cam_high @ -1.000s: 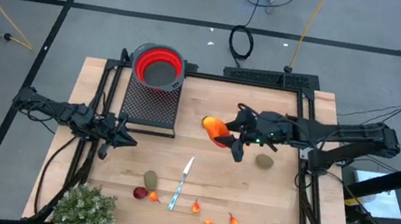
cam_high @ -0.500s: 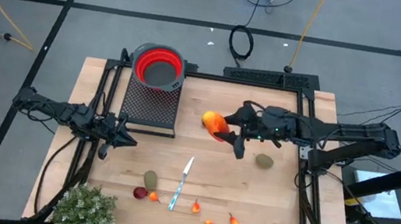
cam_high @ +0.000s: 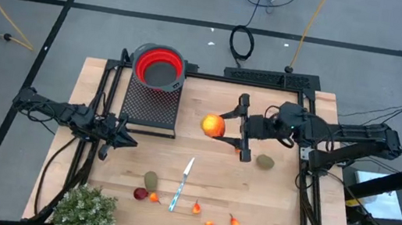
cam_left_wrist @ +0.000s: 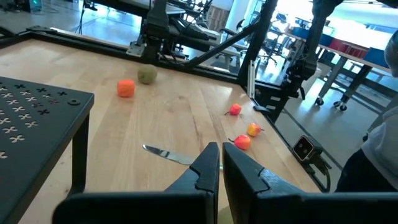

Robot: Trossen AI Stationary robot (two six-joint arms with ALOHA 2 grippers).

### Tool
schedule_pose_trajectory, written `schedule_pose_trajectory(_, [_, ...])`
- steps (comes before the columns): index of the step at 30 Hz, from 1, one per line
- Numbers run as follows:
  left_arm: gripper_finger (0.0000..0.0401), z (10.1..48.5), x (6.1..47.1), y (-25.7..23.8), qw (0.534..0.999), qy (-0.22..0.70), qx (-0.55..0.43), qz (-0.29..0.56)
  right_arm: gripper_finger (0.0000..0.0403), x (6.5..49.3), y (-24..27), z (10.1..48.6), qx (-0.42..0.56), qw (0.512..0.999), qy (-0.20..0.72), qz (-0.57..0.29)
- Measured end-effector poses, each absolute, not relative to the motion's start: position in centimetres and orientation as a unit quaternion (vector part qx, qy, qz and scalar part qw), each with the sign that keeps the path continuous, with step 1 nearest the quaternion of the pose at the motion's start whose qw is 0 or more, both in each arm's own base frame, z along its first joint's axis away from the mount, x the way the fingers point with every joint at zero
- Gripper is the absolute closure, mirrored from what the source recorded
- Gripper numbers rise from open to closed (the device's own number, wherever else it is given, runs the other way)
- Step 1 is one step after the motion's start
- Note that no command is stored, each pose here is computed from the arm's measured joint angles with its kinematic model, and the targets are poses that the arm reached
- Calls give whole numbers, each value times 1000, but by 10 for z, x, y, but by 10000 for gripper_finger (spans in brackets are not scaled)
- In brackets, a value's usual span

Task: Pick & Place Fruit
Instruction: Put the orange mango into the red strainer bowl on the shelf

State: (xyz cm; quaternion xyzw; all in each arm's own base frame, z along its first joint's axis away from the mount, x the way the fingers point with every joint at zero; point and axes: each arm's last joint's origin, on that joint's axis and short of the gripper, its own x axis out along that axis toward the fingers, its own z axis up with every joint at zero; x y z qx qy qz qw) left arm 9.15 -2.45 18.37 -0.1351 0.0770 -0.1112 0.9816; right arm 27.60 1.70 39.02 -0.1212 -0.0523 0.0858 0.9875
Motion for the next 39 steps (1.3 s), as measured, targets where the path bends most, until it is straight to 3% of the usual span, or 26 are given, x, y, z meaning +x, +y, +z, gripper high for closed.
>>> schedule_pose_trajectory(11, [382, 184, 92, -25, 982, 77, -135, -111, 174, 276, 17, 392, -145, 984, -62, 82])
schedule_pose_trajectory(18, [382, 184, 92, -25, 982, 77, -135, -111, 174, 273, 11, 399, 31, 992, -77, 94])
schedule_pose_trajectory(27, [382, 184, 92, -24, 982, 77, -135, -111, 172, 262, 11, 408, 134, 954, -68, 261])
schedule_pose_trajectory(39, [382, 184, 92, -25, 982, 77, -135, -111, 173, 240, 25, 439, 68, 866, -194, 455])
